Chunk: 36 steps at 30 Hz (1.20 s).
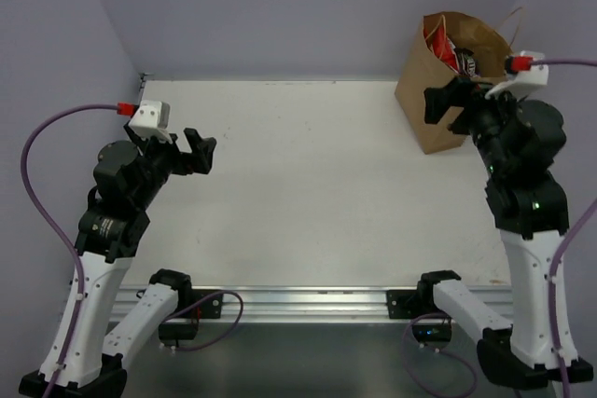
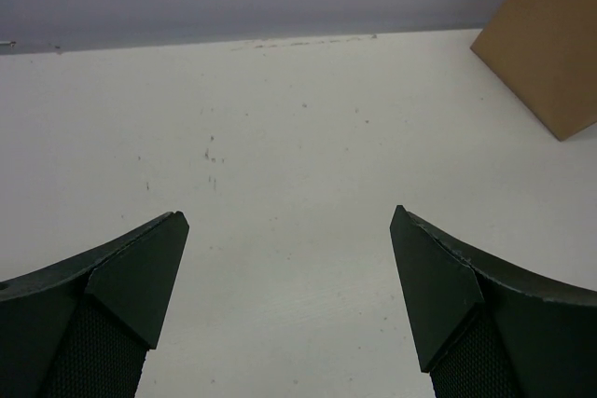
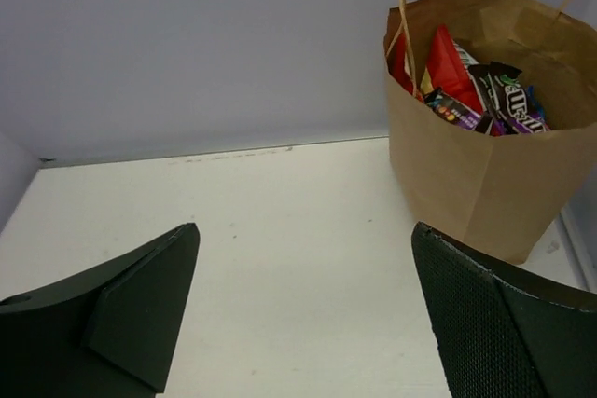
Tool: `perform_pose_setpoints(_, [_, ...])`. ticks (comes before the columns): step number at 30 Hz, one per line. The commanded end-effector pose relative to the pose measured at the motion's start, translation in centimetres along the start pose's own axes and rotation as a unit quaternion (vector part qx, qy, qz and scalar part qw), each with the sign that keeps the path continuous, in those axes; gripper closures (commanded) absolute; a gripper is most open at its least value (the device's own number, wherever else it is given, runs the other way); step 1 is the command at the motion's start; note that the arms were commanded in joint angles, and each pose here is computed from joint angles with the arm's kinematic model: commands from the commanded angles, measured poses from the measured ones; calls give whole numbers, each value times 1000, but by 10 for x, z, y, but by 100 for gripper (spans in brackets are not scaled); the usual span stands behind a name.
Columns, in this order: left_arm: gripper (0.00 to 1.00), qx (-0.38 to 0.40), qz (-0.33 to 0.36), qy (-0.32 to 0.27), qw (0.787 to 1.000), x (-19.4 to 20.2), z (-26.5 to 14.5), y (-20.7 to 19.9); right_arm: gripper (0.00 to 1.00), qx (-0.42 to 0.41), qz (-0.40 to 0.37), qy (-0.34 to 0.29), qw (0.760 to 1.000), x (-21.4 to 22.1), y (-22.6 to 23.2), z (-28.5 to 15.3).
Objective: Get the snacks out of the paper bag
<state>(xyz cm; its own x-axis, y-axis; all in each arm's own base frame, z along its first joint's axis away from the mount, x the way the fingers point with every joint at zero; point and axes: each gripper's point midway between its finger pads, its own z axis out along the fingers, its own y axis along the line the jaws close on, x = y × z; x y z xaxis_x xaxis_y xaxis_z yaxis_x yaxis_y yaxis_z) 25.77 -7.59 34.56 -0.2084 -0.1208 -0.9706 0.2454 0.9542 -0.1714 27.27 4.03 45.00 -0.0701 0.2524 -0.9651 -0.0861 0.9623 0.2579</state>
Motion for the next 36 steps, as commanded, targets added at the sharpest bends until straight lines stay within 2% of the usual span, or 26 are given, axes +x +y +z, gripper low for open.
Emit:
perform_pose_setpoints(1, [0, 19, -2, -27, 999, -18, -6, -9, 1, 53, -63, -26, 996, -24, -25, 56])
perform_pose_setpoints(3, [0, 18, 1, -27, 999, -18, -7, -9, 1, 38, -52, 11, 998, -12, -42, 93])
perform_pose_setpoints(5, [0, 16, 2, -27, 1000, -15, -8, -7, 2, 42, -43, 13, 998, -20, -52, 112])
perform_pose_setpoints(9, [0, 19, 6, -20, 1000, -7, -7, -7, 5, 67, -56, 57, 995, 8, -80, 171])
perform_pose_setpoints(17, [0, 38, 9, -9, 999, 3, -3, -12, 7, 99, -77, 67, 990, 24, -109, 235])
perform_pose_setpoints(19, [0, 41, 7, -9, 999, 4, -3, -13, 7, 96, -93, 55, 989, 21, -111, 245])
perform_pose_setpoints(23, [0, 48, 6, -2, 999, 10, -2, -15, 7, 78, -112, 79, 987, 40, -114, 267])
perform_pose_setpoints(27, [0, 49, 7, -1, 999, 12, -2, -15, 22, 44, -132, 119, 983, 63, -110, 275])
perform_pose_setpoints(35, [0, 47, 15, 4, 999, 10, -5, -14, 50, 10, -146, 149, 978, 90, -97, 271])
perform_pose_setpoints(36, [0, 47, 15, 5, 999, 10, -5, -15, 61, 9, -151, 153, 977, 92, -96, 269])
